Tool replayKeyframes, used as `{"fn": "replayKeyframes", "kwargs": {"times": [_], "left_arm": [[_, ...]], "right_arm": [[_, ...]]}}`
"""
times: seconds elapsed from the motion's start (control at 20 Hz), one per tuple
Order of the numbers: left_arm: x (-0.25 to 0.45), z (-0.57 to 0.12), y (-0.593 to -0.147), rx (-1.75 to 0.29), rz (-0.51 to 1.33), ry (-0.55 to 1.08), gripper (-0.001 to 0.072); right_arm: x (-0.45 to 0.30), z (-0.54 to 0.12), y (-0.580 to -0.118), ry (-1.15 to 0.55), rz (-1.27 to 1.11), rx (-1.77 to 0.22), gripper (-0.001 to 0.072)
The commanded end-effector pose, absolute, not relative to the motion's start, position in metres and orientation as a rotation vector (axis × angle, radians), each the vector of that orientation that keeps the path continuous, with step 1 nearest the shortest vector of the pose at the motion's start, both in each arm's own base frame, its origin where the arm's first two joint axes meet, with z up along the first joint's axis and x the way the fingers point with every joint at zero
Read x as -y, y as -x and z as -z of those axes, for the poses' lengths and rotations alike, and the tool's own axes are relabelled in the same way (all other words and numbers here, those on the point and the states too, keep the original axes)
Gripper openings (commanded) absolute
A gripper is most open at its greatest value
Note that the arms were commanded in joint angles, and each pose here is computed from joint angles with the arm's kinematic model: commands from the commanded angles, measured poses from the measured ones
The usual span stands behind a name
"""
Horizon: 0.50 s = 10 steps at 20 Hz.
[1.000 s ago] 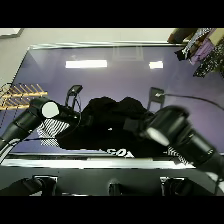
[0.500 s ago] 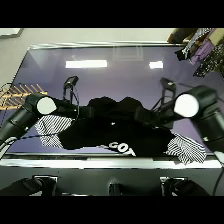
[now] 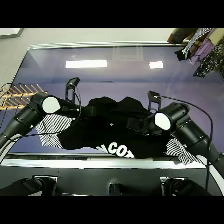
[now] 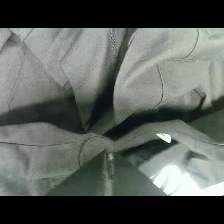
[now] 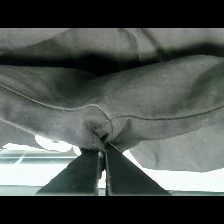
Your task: Fold the clothes and pants, and hang the long-sleeved shirts on hangers.
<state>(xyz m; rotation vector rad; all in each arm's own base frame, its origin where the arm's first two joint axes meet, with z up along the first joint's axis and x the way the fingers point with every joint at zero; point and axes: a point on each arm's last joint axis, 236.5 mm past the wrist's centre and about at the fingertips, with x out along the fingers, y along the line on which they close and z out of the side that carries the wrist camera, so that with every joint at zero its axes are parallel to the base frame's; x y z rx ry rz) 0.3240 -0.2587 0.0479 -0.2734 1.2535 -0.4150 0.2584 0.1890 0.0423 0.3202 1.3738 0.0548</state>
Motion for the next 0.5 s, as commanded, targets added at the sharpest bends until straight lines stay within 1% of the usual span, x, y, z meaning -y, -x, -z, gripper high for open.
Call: {"fn": "replayKeyframes", "kwargs": {"times": [0.0,0.05,0.15,0.3,0.35,0.45], "left_arm": [[0.258,-0.047,-0.324,-1.263,0.409,0.277,0.031],[0.253,-0.046,-0.323,-1.274,0.399,0.278,0.0464],[0.233,-0.049,-0.327,-1.286,0.356,0.3,0.0614],[0.163,-0.07,-0.345,-1.234,0.25,0.335,0.063],[0.128,-0.079,-0.35,-1.203,0.192,0.338,0.0664],[0.047,-0.093,-0.356,-1.135,0.057,0.328,0.0666]], "right_arm": [[-0.193,-0.037,-0.265,-0.33,-0.052,-1.356,0.0027],[-0.195,-0.036,-0.268,-0.336,-0.056,-1.351,0.0027],[-0.201,-0.034,-0.27,-0.353,-0.067,-1.351,0.0027],[-0.203,-0.033,-0.272,-0.361,-0.072,-1.35,0.0028],[-0.203,-0.033,-0.271,-0.358,-0.074,-1.353,0.0028],[-0.202,-0.033,-0.269,-0.354,-0.07,-1.361,0.0028]]}}
